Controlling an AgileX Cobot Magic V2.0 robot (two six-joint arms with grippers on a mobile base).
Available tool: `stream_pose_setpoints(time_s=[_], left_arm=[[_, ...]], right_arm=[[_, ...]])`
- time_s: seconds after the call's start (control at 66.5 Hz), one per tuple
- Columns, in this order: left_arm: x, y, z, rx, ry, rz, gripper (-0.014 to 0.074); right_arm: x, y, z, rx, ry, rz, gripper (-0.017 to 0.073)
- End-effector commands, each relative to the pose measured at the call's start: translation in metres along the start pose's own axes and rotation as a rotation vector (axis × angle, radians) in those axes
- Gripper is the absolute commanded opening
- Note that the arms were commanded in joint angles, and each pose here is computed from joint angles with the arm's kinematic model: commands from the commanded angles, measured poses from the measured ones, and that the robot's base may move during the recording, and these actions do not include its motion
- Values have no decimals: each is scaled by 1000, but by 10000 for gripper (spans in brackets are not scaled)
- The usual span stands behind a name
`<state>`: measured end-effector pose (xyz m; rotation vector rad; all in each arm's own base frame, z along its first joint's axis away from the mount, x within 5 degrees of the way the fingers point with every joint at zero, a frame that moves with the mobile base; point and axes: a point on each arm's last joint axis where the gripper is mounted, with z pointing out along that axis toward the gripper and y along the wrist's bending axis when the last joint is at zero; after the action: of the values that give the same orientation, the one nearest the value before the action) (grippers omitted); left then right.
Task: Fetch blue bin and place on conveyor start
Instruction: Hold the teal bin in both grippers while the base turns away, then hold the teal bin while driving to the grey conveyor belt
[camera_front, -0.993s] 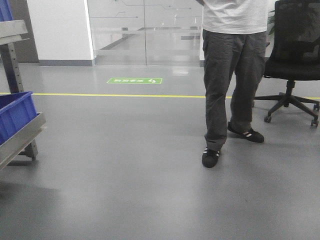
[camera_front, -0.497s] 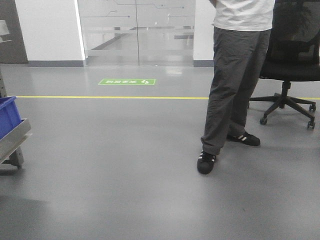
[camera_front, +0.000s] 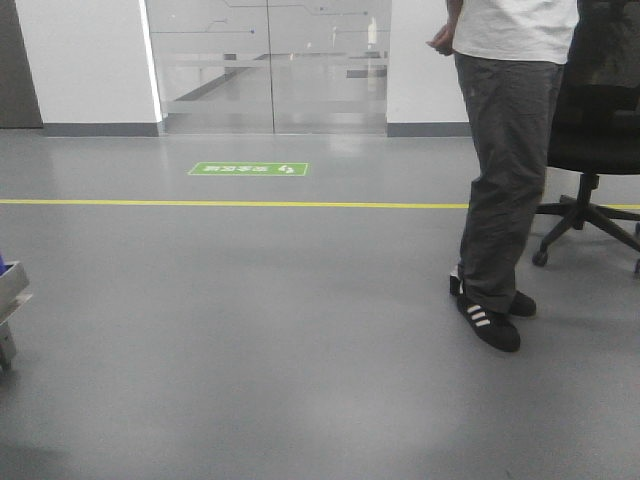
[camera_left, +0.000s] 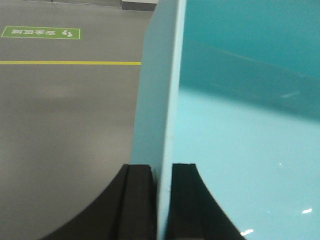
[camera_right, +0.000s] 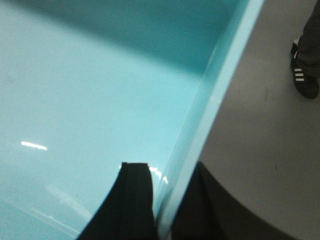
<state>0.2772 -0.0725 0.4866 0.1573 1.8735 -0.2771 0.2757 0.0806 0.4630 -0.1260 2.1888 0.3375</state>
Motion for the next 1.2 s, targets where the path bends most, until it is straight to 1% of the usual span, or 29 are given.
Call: stream_pose_setpoints(time_s=[0.0,1.189], left_arm=[[-10,-1,-6,9,-87,-13,-111],[-10,-1,-6,9,-87,-13,-111]], right_arm=[[-5,-1,-10,9,-53,-41,-151],[-7,-1,-8,7,-69,-41,-151]])
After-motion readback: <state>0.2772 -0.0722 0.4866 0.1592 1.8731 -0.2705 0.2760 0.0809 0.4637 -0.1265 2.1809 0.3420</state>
